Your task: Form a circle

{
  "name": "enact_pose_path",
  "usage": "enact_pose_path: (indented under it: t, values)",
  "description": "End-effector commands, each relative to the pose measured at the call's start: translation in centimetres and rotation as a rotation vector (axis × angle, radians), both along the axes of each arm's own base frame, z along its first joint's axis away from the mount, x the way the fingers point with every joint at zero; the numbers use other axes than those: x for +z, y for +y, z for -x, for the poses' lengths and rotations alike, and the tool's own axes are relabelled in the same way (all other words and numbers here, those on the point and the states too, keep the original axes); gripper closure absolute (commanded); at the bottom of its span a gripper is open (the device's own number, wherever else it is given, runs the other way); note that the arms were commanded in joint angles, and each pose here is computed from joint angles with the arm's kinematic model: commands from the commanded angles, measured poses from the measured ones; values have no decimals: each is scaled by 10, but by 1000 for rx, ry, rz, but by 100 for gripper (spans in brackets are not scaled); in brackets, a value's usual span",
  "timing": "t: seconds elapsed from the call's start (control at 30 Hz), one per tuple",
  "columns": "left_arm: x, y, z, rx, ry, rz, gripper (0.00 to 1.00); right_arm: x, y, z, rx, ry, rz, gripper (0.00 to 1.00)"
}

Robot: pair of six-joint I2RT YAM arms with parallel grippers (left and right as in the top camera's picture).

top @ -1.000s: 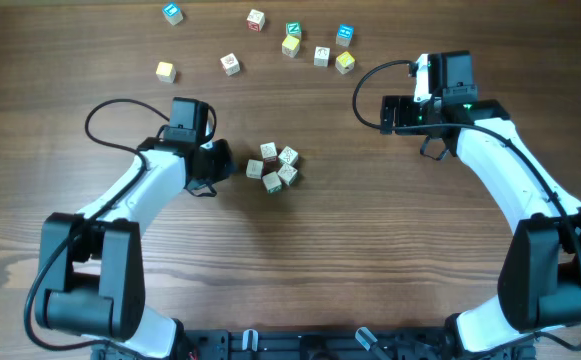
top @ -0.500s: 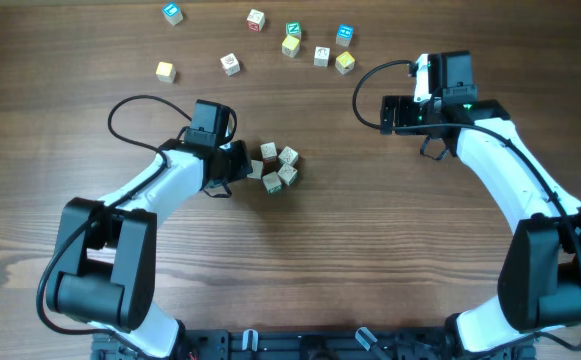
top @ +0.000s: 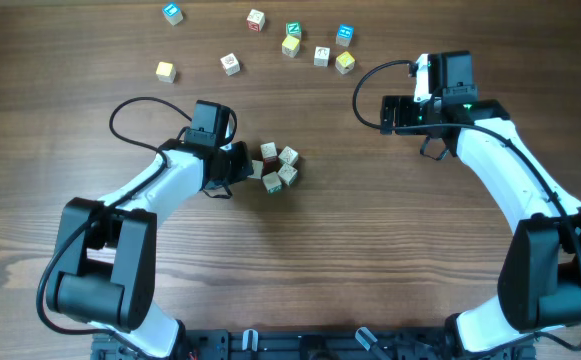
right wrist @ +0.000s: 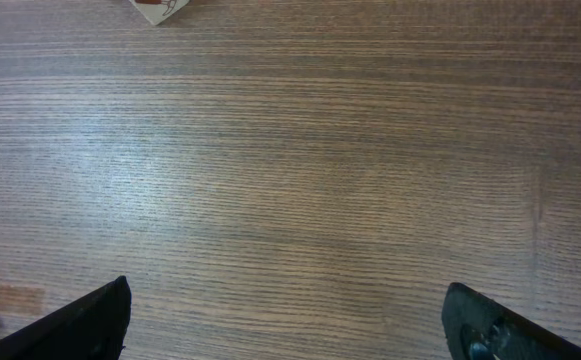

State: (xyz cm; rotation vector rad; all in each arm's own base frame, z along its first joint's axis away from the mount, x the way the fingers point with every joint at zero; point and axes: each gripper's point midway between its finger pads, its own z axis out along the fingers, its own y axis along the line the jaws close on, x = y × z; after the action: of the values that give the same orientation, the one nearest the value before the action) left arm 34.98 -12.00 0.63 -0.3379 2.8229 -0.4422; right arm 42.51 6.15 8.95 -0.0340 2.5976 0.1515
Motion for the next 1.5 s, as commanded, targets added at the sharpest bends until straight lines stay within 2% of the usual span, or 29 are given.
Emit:
enact_pose_path:
  t: [0.0,0.47,0.57,0.77,0.87,1.2,1.27,1.47]
  values:
    - [-6,-4,8,-8,31,26,96,3,1,-1,0,-9,-3,0]
    - [-7,-6,11,-16,46,34,95,3,1,-1,0,-10,-4,0]
    - [-7,2,5,3,18,-13,92,3,1,-1,0,-10,-4,0]
    - [-3,6,-12,19,-56,-36,91,3,1,-1,0,-10,-4,0]
    - [4,2,-22,-15,-108,-29,96,3,1,-1,0,-10,-3,0]
    - [41,12,-50,-40,-139,-54,96,3,1,-1,0,-9,-4,0]
    - [43,7,-55,-95,-165,-42,96,3,1,-1,0,-10,-3,0]
    - [78,-9,-94,-179,-70,-46,96,3,1,-1,0,-10,-3,0]
